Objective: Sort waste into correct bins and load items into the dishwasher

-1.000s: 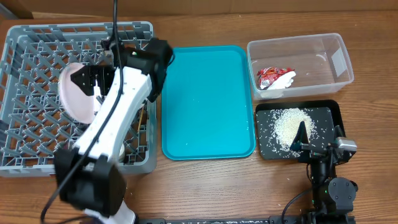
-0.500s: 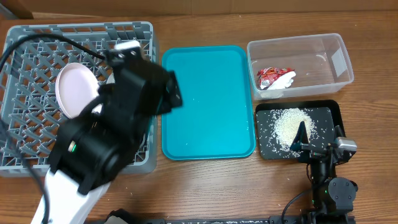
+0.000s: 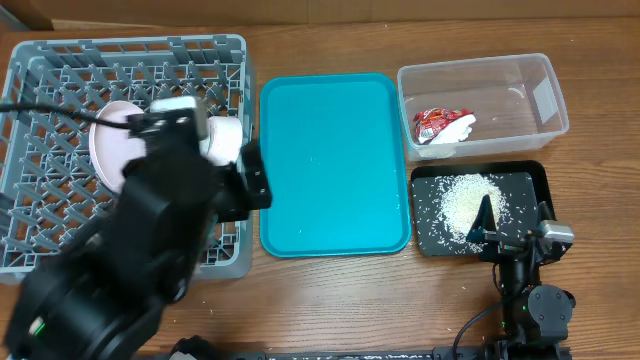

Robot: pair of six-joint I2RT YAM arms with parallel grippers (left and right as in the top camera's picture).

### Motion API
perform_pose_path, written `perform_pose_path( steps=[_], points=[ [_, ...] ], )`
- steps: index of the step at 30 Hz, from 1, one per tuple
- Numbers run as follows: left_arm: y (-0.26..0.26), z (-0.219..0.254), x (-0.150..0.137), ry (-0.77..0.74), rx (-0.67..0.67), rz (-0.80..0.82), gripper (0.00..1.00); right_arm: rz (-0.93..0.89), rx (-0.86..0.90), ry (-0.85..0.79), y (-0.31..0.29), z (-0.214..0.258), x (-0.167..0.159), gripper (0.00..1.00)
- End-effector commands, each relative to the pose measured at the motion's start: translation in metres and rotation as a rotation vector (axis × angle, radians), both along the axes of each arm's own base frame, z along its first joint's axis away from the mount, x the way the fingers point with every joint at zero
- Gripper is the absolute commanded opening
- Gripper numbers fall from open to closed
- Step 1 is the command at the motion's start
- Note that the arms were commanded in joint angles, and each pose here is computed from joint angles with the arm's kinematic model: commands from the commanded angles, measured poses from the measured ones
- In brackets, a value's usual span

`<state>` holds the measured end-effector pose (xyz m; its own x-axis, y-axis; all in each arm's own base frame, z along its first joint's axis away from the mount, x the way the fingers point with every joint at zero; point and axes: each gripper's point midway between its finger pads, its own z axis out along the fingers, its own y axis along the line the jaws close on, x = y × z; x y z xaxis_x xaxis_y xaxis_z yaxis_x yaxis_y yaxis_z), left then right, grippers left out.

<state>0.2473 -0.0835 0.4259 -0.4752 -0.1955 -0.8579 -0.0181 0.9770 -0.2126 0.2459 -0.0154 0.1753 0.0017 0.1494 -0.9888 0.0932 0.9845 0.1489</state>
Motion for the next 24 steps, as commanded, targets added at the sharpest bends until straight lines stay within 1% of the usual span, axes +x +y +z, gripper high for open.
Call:
perform_pose_path(
  steps=[1, 5, 8, 15, 20, 24],
  points=[
    [0.012, 0.024, -0.001, -0.159, 0.152, -0.081, 1.00, -0.013, -0.003, -0.007, -0.002, -0.001, 0.000, 1.00],
    [-0.008, 0.037, 0.004, -0.375, 0.209, -0.282, 1.00, -0.013, -0.003, -0.007, -0.002, -0.001, 0.000, 1.00],
    [-0.015, 0.024, 0.004, -0.479, 0.205, -0.359, 1.00, -0.013, -0.003, -0.007, -0.002, -0.001, 0.000, 1.00],
    [-0.013, -0.044, -0.006, -0.599, 0.165, -0.368, 1.00, -0.013, -0.003, -0.007, -0.002, -0.001, 0.000, 1.00],
    [-0.002, -0.099, -0.014, -0.622, 0.115, -0.329, 1.00, -0.013, -0.003, -0.007, -0.002, -0.001, 0.000, 1.00],
    [0.006, -0.128, -0.020, -0.649, 0.116, -0.298, 1.00, -0.013, -0.003, -0.007, -0.002, -0.001, 0.000, 1.00]
  ],
)
